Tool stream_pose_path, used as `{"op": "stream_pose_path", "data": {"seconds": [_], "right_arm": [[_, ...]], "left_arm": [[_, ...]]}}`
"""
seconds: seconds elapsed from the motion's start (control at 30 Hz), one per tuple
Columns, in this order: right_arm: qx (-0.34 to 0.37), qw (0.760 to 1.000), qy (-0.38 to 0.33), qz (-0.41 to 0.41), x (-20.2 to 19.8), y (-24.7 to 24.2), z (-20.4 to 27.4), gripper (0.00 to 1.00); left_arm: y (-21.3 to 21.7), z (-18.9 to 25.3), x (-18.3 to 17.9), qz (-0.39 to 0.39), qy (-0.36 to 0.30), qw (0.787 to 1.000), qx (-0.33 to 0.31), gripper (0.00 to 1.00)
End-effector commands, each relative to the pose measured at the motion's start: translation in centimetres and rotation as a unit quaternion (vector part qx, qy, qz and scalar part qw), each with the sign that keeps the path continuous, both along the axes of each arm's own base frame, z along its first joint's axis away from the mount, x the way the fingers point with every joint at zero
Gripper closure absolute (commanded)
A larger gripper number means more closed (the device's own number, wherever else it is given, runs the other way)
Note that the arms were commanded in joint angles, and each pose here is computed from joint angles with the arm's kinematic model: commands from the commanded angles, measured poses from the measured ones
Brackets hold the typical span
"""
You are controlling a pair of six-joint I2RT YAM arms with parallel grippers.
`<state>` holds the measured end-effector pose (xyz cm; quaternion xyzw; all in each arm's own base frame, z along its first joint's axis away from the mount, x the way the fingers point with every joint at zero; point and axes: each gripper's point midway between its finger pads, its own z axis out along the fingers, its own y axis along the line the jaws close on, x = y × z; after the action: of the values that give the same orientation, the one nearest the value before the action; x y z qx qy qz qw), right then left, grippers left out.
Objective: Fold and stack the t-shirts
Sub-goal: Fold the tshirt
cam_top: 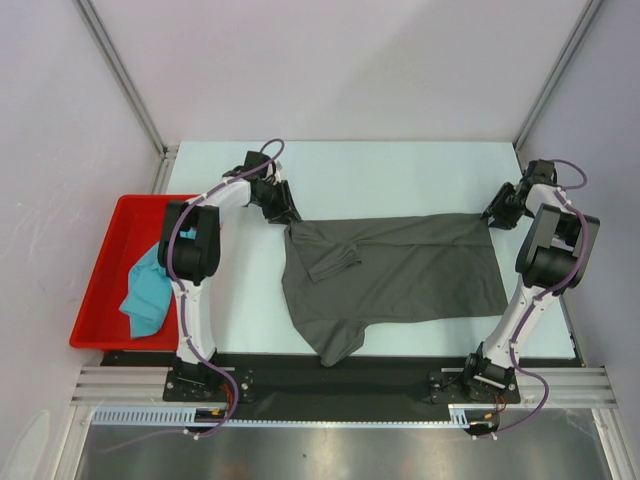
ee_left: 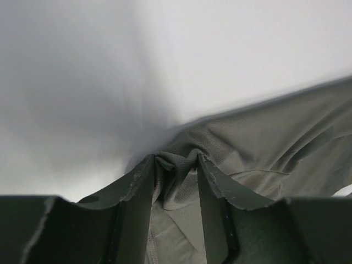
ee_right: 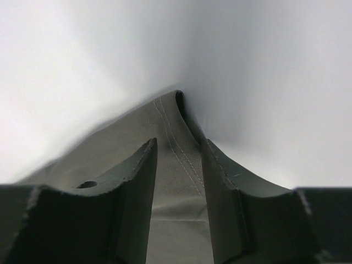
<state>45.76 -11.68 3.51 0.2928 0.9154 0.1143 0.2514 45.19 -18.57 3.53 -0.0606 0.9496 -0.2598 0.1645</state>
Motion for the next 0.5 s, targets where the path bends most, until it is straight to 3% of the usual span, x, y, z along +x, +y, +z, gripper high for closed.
{"op": "stream_pose_path", "data": {"seconds": [0.0,0.33,0.47], "right_arm": [[-0.004,1.000,-0.023,0.009,1.5,-0.3,0.8,0.57],[-0.020,0.999,-0.025,0.000,2.2,-1.3,1.1,0.65],[-0.015,1.000,-0.024,0.000,2.6,-1.2,0.9,0.69]], "left_arm": [[-0.2,1.4,0.3,-0.007,-0.017,1.000,-0.015,0.60],[-0.2,1.3,0.2,-0.006,-0.014,1.000,-0.015,0.67],[-0.2,1.4,0.2,-0.004,-0.016,1.000,-0.014,0.74]]}}
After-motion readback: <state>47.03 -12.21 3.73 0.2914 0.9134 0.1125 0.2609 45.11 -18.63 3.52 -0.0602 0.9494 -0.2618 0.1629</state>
